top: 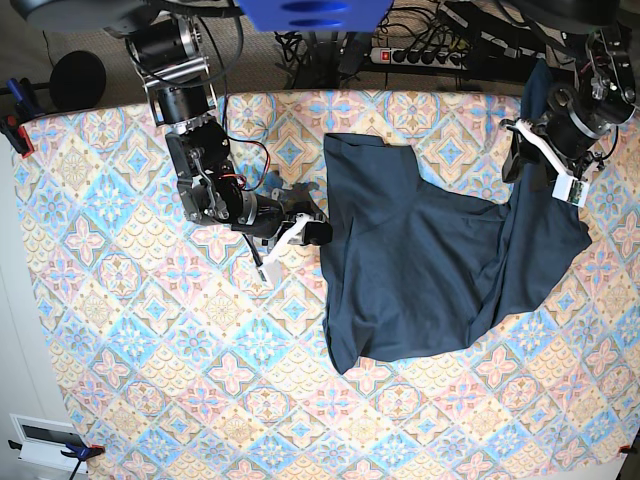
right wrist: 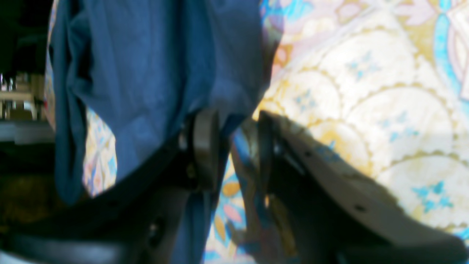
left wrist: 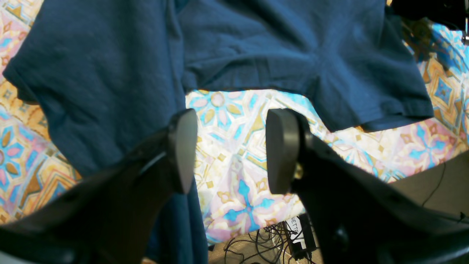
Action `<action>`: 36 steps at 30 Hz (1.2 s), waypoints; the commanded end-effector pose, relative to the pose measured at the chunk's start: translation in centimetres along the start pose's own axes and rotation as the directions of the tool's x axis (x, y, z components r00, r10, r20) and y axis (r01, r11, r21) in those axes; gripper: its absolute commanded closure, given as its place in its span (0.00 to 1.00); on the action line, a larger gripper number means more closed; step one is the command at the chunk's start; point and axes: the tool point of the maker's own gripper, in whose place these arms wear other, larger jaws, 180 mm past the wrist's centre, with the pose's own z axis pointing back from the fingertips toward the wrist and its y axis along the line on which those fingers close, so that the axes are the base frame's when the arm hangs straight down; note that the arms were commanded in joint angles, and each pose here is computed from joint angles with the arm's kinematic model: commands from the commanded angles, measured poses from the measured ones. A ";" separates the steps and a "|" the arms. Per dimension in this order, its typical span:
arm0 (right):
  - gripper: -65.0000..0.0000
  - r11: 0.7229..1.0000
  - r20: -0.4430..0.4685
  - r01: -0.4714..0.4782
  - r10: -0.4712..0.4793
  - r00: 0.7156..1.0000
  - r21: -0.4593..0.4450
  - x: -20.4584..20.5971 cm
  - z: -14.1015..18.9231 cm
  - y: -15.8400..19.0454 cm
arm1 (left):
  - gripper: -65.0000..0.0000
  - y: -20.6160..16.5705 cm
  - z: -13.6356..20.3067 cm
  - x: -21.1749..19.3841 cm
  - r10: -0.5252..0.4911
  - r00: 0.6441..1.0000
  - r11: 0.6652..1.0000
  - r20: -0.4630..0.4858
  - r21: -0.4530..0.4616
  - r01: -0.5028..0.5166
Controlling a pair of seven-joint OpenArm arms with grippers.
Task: Layout the t-shirt on the table in an organized manner, then fold the t-shirt properly
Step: 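Drag the shoulder edge with the right gripper away from the left gripper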
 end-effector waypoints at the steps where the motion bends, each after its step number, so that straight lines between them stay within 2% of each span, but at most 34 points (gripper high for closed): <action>1: 0.72 1.000 0.032 -0.020 0.020 0.999 0.016 1.5 0.1 0.7 | 0.57 -0.1 0.3 1.0 -0.018 0.999 1.000 0.033 -0.006 0.018; 11: 0.72 0.998 0.013 0.007 -0.008 1.000 0.069 -0.1 -1.2 3.1 | 0.57 -0.1 0.3 1.0 -0.017 0.999 1.000 0.035 -0.006 0.017; 17: 0.72 0.996 -0.010 -0.007 0.008 1.000 0.089 -0.9 -1.9 4.2 | 0.57 -0.1 0.3 1.0 -0.017 0.999 1.000 0.035 -0.006 0.017; 20: 0.79 0.996 -0.006 -0.005 0.005 1.000 0.088 -0.8 -1.8 4.1 | 0.57 -0.1 0.3 1.0 -0.017 0.999 1.000 0.033 -0.006 0.017; 24: 1.00 0.996 0.089 0.000 -0.007 0.996 0.086 1.4 -1.1 3.9 | 0.57 -0.1 0.3 1.0 -0.017 0.999 1.000 0.035 -0.006 0.017; 30: 1.00 0.997 0.177 0.052 -0.062 0.982 0.059 1.9 1.6 2.2 | 0.57 -0.1 0.3 0.9 -0.015 0.999 1.000 0.033 -0.006 0.015; 36: 1.00 0.999 0.254 -0.011 0.020 0.967 -0.039 4.7 6.0 -1.4 | 0.57 0.0 0.3 0.8 -0.015 1.000 1.000 0.026 -0.005 0.015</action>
